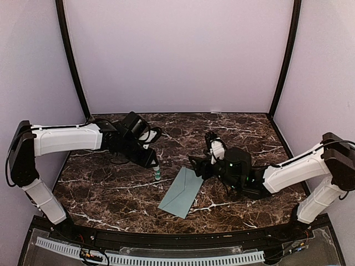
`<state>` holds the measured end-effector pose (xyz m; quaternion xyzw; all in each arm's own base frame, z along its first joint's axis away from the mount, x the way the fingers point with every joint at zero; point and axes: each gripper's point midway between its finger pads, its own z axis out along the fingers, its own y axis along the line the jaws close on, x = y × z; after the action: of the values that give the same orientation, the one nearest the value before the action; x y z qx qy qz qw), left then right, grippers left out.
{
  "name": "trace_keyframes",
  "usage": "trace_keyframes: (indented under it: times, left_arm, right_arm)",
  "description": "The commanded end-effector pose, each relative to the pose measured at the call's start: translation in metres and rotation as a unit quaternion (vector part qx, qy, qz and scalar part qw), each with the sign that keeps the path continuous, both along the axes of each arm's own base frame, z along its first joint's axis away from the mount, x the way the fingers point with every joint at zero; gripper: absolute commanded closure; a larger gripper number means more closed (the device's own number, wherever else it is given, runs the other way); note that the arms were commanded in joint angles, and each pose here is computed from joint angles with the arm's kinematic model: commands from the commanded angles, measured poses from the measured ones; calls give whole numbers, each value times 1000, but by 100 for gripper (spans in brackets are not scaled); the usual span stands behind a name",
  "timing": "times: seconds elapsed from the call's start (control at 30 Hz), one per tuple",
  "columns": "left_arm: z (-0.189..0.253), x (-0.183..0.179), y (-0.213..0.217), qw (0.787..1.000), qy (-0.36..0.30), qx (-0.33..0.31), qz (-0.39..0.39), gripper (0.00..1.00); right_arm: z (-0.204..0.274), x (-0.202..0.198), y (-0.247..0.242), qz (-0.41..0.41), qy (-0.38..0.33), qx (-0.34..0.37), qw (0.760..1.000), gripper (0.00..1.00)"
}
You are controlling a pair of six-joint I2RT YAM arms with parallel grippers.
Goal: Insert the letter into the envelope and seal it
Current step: Close the solid glue cap on the solid glue.
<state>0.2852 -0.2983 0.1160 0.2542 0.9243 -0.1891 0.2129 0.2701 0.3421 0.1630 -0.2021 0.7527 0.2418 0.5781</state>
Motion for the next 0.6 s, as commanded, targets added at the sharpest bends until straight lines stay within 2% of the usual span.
trace_keyframes:
  times: [0.0, 0.57]
  left_arm:
    - [8, 1, -3, 1000, -5, 3, -1, 74]
    - [3, 4, -5, 999, -18, 28, -5, 74]
  right_arm:
    - [12, 4, -2, -8, -8, 30, 999, 33]
    - [10, 6, 0, -1, 0, 37, 999, 34]
